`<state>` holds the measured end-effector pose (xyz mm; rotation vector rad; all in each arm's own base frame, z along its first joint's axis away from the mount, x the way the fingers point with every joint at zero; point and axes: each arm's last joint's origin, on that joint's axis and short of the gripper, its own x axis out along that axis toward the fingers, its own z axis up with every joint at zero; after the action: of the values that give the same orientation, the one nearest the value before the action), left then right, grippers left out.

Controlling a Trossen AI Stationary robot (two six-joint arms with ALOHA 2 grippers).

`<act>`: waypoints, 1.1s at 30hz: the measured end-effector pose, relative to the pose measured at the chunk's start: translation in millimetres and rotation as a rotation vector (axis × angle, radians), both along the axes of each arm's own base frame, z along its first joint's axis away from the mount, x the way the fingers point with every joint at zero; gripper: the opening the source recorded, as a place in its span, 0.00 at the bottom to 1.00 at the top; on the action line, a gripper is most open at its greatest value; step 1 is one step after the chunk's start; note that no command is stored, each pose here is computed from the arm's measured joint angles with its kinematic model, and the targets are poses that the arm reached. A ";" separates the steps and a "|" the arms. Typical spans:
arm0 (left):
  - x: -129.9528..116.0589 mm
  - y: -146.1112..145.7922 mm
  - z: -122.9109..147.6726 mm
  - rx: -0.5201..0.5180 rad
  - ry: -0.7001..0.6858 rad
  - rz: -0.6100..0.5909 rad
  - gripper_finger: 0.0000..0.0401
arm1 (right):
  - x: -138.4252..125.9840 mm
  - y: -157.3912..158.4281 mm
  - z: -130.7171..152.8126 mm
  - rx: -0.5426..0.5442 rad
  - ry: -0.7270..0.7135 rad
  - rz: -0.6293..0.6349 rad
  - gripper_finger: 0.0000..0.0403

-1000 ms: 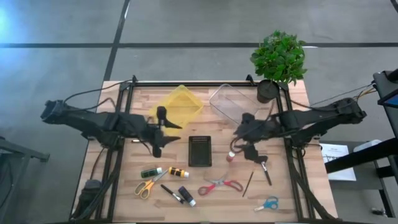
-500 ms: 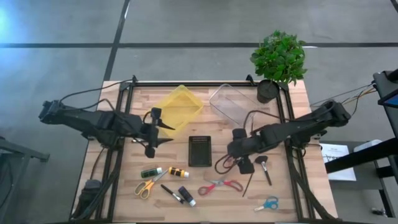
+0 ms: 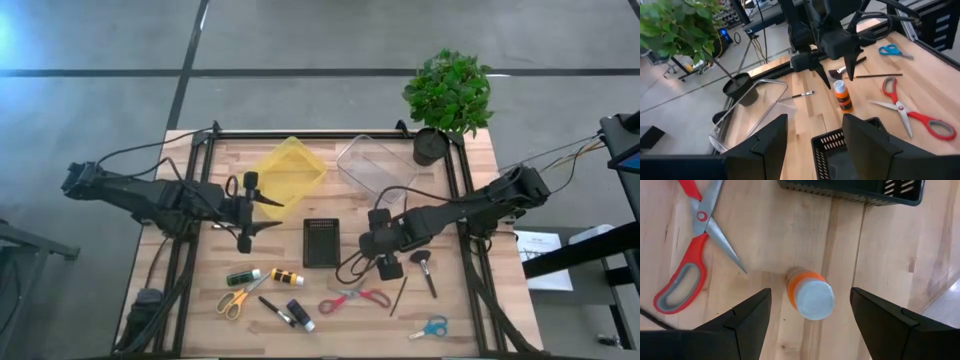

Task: Pick & Place Paint Supplies
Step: Put the orange paint bottle into the black bin

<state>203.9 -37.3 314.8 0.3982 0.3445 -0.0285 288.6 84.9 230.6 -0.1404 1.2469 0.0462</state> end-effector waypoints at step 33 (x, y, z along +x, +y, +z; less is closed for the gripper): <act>0.5 -0.2 -4.9 -0.047 0.001 0.017 0.49 | 0.1 -4.2 -16.8 -0.002 -0.018 -0.019 0.64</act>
<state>204.3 -37.5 309.9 0.3486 0.3475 -0.0202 288.7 80.7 213.8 -0.1308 1.2302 0.0274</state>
